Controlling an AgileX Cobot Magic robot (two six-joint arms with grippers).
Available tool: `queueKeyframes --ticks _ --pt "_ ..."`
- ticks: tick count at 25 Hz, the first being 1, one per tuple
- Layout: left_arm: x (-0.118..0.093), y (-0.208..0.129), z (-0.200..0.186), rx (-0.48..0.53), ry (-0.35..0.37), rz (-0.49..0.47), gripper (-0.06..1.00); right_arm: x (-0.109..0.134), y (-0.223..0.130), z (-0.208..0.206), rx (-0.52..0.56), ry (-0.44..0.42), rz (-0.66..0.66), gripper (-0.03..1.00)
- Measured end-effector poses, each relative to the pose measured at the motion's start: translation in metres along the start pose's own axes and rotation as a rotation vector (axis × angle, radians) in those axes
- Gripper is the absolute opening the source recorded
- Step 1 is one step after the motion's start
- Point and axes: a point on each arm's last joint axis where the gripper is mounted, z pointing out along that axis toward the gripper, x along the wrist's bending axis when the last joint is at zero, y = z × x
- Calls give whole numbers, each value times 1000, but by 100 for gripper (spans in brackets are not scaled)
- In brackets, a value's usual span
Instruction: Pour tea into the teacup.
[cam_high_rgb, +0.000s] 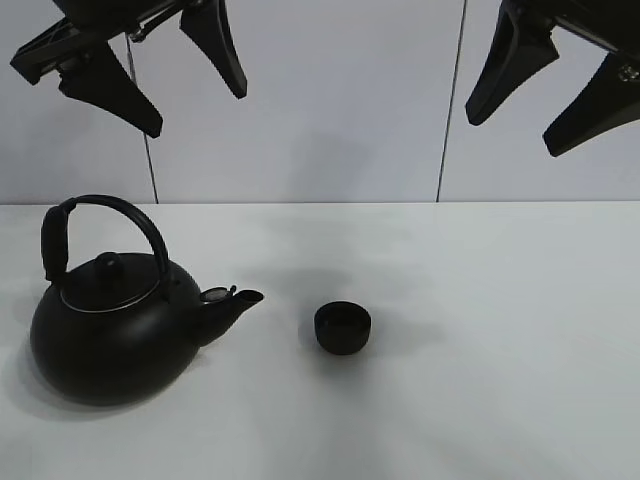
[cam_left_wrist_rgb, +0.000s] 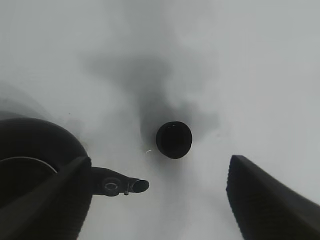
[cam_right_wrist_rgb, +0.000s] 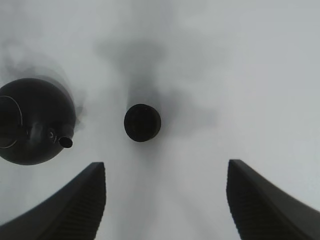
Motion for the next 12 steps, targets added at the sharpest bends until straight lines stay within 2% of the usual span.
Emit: queueKeyframes --ticks 12 --pt "0 0 0 1 4 4 54 0 0 0 0 0 0 48"
